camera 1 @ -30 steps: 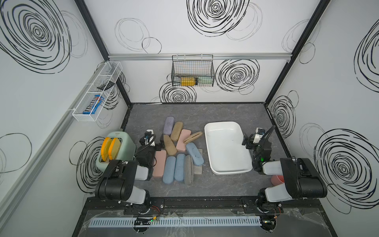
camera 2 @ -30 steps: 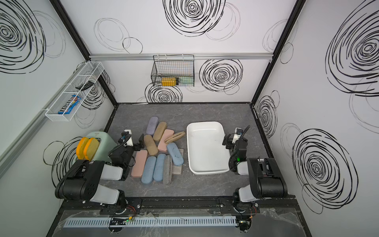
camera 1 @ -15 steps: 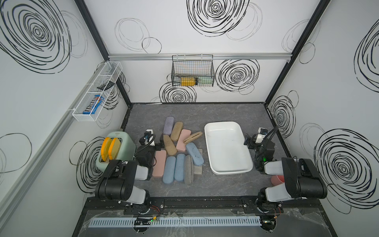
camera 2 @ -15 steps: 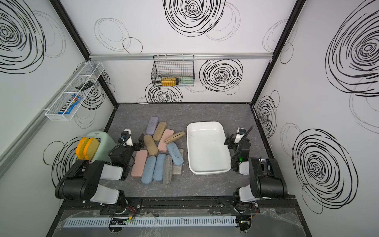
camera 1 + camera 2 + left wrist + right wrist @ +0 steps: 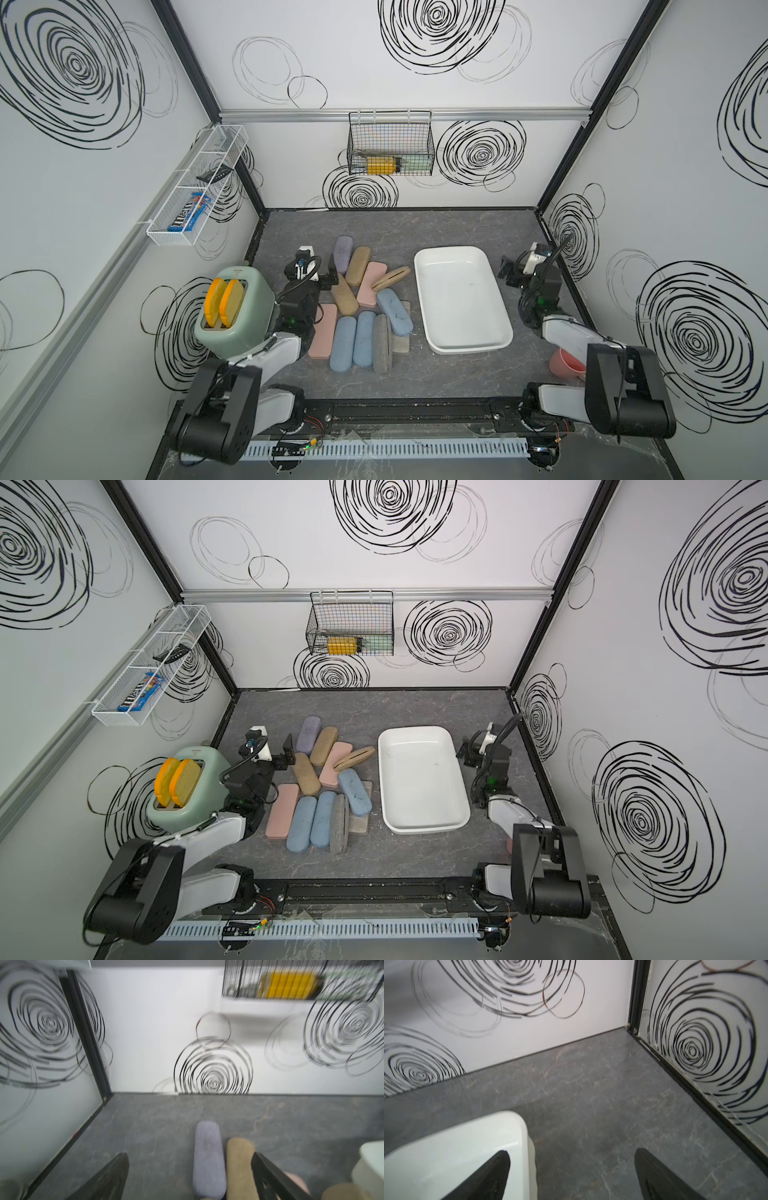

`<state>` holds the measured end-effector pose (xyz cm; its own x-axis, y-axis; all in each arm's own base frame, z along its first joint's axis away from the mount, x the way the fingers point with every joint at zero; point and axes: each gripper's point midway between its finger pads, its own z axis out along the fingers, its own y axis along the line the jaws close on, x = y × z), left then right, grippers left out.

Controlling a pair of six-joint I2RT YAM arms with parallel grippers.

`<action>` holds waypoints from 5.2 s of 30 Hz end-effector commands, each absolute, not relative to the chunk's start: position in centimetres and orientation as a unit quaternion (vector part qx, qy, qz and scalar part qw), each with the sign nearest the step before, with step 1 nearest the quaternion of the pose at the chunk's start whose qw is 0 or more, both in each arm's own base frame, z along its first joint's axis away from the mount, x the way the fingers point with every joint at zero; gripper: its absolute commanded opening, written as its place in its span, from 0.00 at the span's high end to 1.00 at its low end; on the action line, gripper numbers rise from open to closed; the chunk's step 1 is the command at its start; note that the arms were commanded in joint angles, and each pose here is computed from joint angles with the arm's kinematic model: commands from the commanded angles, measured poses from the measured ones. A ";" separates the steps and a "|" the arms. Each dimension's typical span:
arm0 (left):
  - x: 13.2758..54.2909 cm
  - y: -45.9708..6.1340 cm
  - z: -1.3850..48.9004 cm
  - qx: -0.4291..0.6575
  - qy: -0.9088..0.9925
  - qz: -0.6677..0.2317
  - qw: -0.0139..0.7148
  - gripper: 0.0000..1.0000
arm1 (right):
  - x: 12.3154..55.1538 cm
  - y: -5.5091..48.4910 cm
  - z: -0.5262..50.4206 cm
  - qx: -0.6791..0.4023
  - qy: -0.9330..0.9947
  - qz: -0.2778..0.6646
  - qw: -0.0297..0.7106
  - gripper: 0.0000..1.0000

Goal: Put the glasses cases into the storage boxes
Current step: Pick up the glasses case, then place the glasses case in the storage box.

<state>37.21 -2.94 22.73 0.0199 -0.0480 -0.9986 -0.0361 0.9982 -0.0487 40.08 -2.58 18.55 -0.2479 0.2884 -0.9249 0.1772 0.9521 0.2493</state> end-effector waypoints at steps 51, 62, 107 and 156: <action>29.0 -9.8 13.0 -0.111 0.905 -0.177 0.370 0.04 | 26.7 35.4 6.9 -0.192 0.962 0.137 0.138 0.24; 28.8 -9.8 13.0 -0.114 0.905 -0.179 0.368 0.03 | 25.6 36.7 5.3 -0.219 0.962 0.094 0.131 0.32; 28.4 -10.4 12.5 -0.109 0.910 -0.177 0.358 0.00 | 37.4 20.6 8.5 -0.004 0.964 0.169 0.203 0.53; 28.4 -11.2 11.4 -0.097 0.921 -0.181 0.331 0.02 | 39.5 23.1 5.0 0.006 0.968 0.178 0.178 0.27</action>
<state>27.94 -10.67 10.43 -0.7715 -0.3060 -0.5578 -0.0832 0.9178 -0.3883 38.84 22.89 3.46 -0.9479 0.0641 -0.3119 -0.0487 0.9388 0.3409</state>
